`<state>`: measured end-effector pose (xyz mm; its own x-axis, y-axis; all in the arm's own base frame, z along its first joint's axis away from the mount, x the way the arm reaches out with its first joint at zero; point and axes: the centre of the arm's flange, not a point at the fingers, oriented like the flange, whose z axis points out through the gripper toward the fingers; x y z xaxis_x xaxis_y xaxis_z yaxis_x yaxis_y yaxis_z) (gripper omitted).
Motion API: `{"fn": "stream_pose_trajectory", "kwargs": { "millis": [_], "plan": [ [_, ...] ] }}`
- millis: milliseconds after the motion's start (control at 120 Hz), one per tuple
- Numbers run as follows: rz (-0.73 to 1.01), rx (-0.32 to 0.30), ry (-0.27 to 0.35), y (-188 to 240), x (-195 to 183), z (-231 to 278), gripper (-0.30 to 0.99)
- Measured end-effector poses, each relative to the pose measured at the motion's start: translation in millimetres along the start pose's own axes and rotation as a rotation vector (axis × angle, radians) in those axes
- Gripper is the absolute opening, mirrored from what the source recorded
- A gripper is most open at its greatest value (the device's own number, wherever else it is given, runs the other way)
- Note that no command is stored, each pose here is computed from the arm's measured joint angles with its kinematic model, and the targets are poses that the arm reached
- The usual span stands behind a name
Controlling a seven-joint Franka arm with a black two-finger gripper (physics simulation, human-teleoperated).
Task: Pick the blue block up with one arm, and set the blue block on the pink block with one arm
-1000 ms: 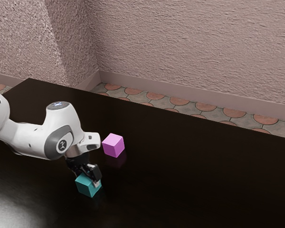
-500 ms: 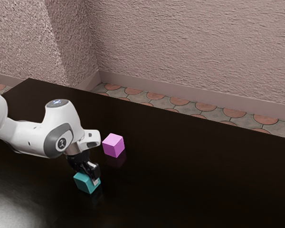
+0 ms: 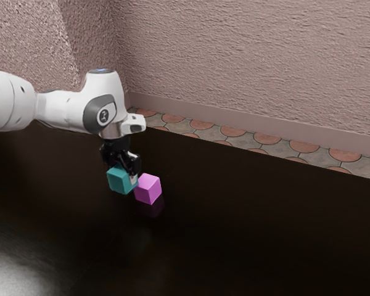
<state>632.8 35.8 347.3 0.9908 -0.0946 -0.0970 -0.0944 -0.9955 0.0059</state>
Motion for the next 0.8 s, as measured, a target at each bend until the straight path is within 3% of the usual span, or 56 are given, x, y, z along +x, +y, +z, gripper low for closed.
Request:
{"fn": "stream_pose_trajectory", "kwargs": {
  "millis": [108, 233, 533, 800],
  "plan": [
    [0.008, 0.018, -0.058, -3.3, 35.7, 1.3, 0.39],
    [0.012, 0.017, -0.109, -0.4, 49.7, 3.9, 0.39],
    [-0.008, -0.049, -0.007, 11.4, 72.7, -2.4, 0.39],
    [-0.051, -0.058, 0.006, -2.1, 65.5, 11.9, 0.39]
  ]
}}
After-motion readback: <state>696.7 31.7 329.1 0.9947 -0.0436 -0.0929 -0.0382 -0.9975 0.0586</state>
